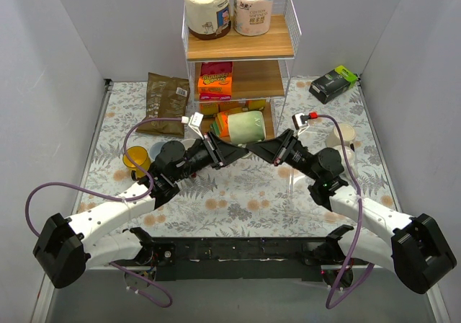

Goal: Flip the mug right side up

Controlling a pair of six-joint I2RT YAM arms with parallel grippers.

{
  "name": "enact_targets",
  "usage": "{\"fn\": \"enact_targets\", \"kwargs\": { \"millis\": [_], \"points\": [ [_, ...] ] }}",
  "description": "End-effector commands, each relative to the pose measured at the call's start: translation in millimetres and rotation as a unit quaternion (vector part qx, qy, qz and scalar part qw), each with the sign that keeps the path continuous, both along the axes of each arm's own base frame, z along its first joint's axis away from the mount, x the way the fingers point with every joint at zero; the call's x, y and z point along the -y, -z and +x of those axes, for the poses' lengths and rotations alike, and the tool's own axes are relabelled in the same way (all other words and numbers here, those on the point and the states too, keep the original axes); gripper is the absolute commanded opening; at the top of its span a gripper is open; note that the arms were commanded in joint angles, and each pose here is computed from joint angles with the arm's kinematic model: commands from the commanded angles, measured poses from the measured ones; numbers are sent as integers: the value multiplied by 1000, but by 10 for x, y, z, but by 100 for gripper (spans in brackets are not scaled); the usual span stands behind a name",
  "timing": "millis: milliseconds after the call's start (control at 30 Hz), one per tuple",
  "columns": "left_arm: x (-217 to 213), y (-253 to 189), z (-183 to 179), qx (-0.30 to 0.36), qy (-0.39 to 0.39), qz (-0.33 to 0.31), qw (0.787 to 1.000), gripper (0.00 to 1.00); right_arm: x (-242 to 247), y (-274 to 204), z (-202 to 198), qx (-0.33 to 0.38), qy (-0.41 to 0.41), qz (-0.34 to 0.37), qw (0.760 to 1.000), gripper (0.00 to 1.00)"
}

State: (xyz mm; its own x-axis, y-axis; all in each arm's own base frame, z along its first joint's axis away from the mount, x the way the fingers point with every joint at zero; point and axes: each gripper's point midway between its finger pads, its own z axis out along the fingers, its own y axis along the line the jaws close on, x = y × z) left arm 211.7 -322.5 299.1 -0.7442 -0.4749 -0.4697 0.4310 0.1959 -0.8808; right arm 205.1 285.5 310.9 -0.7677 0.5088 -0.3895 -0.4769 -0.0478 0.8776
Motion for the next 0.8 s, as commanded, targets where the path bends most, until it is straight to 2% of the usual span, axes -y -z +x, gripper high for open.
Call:
{"fn": "enact_targets", "kwargs": {
  "millis": [0, 233, 267, 300, 367, 400, 467, 500, 567, 767],
  "points": [
    [-17, -448, -117, 68, 20, -37, 997, 0, -110, -56, -138, 33, -33, -18, 999, 1],
    [-78, -386, 5, 67, -18, -1, 998, 0, -149, 189, -24, -2, -18, -80, 997, 2],
    [-87, -298, 34, 55, -24, 17, 998, 0, -150, 199, -10, -2, -14, -86, 996, 5],
    [-101, -301, 68, 53, -34, 21, 998, 0, -148, 209, 1, -2, -11, -92, 996, 15],
    [-120, -231, 102, 47, -43, 38, 997, 0, -134, 278, 33, -16, -2, -104, 994, 25],
    [-138, -219, 125, 46, -51, 43, 997, 0, -129, 300, 38, -19, 0, -107, 994, 35],
    [-163, -155, 152, 39, -59, 56, 996, 0, -125, 370, 53, -34, 4, -116, 993, 41],
    [-171, -137, 157, 37, -61, 60, 996, 0, -120, 395, 56, -39, 5, -118, 992, 47],
    [-191, -92, 161, 33, -64, 68, 995, 0, -108, 478, 63, -56, 9, -124, 991, 51],
    [-239, -8, 200, 29, -77, 88, 993, 0, -83, 633, 34, -86, 8, -132, 987, 54]
  ]
}}
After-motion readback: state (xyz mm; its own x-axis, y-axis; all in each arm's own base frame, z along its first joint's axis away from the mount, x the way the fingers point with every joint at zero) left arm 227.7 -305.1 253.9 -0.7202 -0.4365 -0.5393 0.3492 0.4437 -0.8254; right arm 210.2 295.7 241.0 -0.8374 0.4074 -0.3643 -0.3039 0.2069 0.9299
